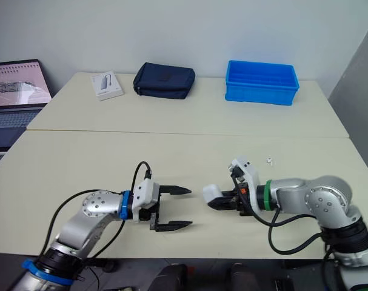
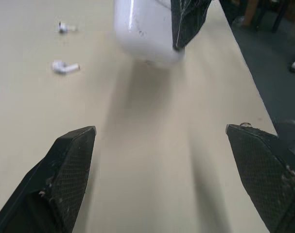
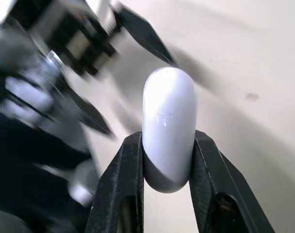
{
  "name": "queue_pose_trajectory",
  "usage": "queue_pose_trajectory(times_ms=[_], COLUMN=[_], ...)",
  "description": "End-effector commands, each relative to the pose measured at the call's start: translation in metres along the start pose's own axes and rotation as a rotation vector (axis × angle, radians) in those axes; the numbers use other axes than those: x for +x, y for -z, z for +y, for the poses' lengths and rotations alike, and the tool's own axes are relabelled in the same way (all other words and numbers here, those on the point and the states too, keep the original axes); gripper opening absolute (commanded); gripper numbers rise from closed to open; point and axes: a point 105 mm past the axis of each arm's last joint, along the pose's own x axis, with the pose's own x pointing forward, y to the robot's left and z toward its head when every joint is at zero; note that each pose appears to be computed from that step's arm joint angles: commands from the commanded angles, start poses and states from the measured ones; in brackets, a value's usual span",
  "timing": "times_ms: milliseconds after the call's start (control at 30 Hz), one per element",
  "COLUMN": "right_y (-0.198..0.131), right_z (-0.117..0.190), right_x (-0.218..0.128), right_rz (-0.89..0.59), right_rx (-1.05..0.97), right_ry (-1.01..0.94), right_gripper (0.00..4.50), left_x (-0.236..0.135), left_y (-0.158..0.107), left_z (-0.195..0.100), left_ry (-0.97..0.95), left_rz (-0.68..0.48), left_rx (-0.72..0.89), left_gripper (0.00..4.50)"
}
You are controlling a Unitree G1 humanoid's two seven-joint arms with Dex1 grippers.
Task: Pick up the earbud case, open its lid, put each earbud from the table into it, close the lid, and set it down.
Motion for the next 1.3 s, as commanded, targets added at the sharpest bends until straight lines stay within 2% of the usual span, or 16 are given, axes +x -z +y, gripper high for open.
queue_pose_trajectory(times_ms=[33,133,333,533,833,933,1167,1267,1300], right_y=[-0.008,-0.008,-0.009,-0.01,-0.01,-0.011,-0.013,-0.015,-0.015], right_z=[0.007,0.006,0.009,0.01,0.011,0.013,0.017,0.018,0.019], right_x=[0.0,0.003,0.007,0.007,0.006,0.007,0.008,0.009,0.009], right_rz=[0.04,0.083,0.089,0.098,0.104,0.102,0.095,0.089,0.088], right_rx=[-0.269,-0.414,-0.493,-0.548,-0.582,-0.589,-0.6,-0.596,-0.596], right_ry=[-0.008,0.001,-0.031,-0.043,-0.051,-0.056,-0.066,-0.069,-0.07], right_gripper=[0.83,0.83,0.83,0.83,0.83,0.83,0.83,0.83,0.83], left_x=[0.006,0.023,0.044,0.046,0.05,0.051,0.052,0.053,0.053], left_y=[-0.027,-0.039,-0.054,-0.05,-0.051,-0.051,-0.048,-0.048,-0.047], left_z=[0.001,0.005,-0.002,-0.005,-0.004,-0.006,-0.009,-0.011,-0.011], left_ry=[-0.004,-0.025,0.034,0.093,0.117,0.131,0.154,0.155,0.155], left_rz=[-0.01,0.018,0.024,0.061,0.056,0.055,0.069,0.071,0.073], left_rx=[-0.002,0.046,0.088,0.108,0.134,0.131,0.121,0.118,0.118], left_gripper=[4.5,4.5,4.5,4.5,4.5,3.93,1.73,0.94,0.81])
